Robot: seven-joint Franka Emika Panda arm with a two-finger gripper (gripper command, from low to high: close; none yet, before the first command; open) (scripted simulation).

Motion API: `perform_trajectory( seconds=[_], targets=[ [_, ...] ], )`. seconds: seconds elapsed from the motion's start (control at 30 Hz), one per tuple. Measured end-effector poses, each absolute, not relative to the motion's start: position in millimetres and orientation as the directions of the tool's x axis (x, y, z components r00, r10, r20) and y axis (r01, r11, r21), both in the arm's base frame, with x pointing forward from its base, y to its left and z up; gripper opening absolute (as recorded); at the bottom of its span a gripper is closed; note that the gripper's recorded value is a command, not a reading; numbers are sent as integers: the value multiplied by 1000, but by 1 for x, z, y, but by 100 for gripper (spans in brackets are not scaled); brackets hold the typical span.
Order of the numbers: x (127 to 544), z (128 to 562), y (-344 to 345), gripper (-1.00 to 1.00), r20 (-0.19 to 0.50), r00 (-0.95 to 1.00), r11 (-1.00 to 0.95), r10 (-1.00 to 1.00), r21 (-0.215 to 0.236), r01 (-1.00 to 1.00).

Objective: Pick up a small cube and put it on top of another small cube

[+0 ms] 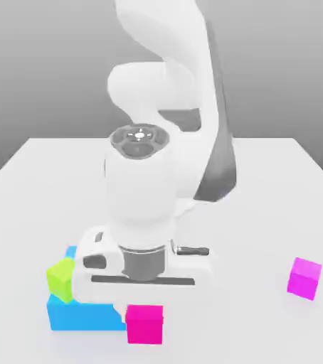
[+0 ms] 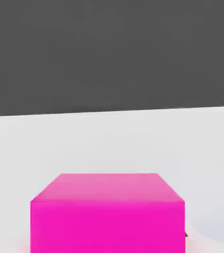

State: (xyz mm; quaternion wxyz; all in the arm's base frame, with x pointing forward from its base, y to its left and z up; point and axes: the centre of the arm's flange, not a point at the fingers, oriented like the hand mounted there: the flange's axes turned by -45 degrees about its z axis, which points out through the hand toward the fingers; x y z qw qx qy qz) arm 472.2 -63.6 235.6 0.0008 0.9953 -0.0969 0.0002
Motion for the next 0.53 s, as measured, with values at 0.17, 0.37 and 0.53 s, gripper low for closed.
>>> perform_trajectory(
  seconds=[0.17, 0.37, 0.53],
  targets=[
    [429, 284, -137, -100, 0, 881, -881, -474, 0, -474],
    [397, 277, -164, -100, 0, 787, -787, -617, -3, -617],
    [396, 254, -164, 100, 0, 785, -785, -619, -2, -619]
  ],
)
